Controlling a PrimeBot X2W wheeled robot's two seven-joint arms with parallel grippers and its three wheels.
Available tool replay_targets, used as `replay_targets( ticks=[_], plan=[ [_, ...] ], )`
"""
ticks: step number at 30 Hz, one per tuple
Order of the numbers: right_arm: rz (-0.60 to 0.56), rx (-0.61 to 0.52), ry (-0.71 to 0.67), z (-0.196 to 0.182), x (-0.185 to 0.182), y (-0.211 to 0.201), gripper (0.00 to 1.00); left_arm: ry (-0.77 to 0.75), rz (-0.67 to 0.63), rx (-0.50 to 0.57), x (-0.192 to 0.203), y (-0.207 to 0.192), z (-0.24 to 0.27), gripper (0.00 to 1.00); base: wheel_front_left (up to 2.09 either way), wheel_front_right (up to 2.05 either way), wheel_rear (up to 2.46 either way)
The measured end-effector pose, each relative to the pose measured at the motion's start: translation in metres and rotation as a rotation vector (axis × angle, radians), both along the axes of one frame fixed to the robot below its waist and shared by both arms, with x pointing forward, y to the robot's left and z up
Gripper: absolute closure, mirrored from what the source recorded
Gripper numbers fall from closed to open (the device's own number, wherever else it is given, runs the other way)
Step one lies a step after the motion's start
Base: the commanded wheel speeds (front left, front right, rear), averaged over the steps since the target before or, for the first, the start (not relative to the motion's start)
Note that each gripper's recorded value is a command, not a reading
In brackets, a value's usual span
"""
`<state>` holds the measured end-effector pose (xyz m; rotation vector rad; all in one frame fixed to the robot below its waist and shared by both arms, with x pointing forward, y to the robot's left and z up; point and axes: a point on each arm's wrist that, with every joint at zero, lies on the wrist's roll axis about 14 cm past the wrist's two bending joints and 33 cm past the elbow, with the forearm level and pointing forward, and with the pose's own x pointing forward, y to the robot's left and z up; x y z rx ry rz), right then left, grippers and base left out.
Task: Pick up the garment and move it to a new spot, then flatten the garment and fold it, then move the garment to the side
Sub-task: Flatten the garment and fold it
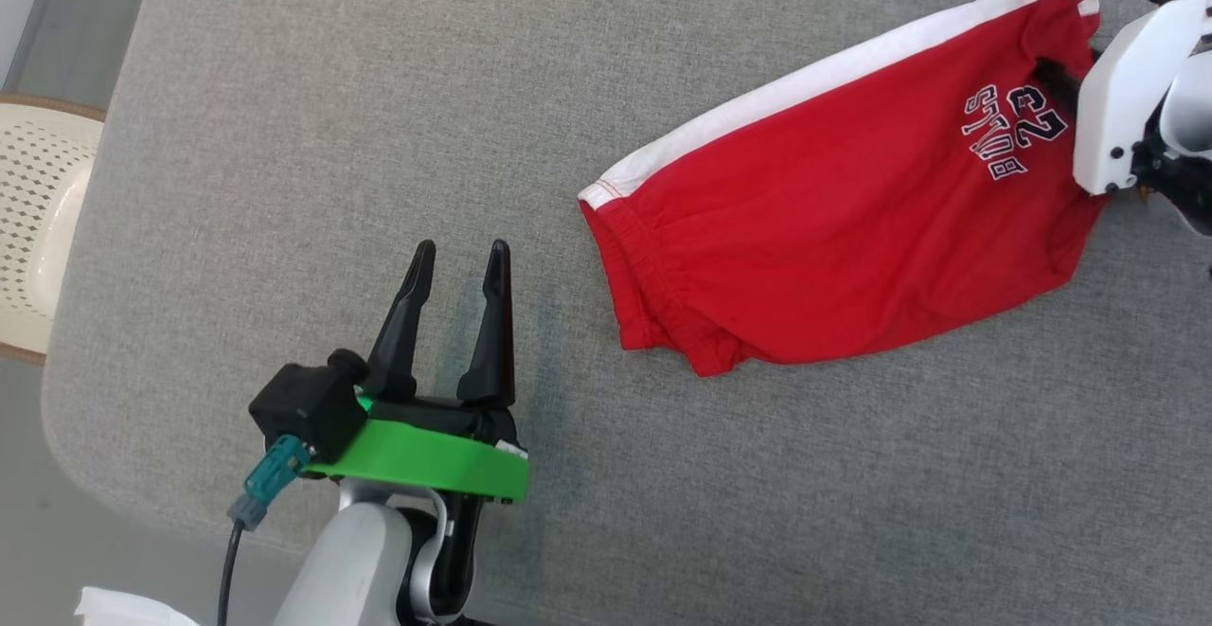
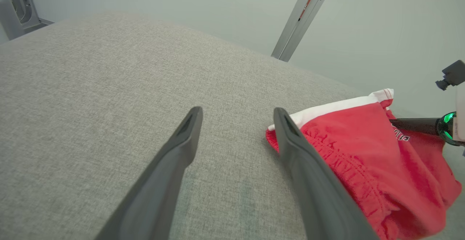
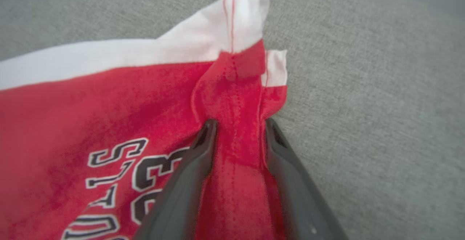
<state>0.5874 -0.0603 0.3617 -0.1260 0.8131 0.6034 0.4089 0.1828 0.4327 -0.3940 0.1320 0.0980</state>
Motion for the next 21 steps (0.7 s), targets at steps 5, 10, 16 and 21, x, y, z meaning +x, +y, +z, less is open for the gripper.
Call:
replay_targets(
  ticks=[5,10,16,21],
  plan=[
    [-0.089,0.112,0.035,0.005,-0.012,-0.007,1.0,0.044,-0.001,0.015,-0.015,0.003,-0.014,0.0,0.0,0.0,0.0],
    [-0.209,0.148,0.075,0.01,-0.033,-0.05,1.0,0.055,-0.039,0.011,-0.025,-0.006,-0.019,0.0,0.0,0.0,0.0],
    [-0.471,0.147,0.073,0.028,-0.059,-0.145,1.0,0.012,-0.099,0.01,-0.029,-0.022,-0.007,0.0,0.0,0.0,0.0],
    [-0.596,0.208,-0.039,0.075,-0.056,-0.184,1.0,-0.003,-0.122,-0.009,-0.039,-0.03,-0.001,0.0,0.0,0.0,0.0]
  ],
)
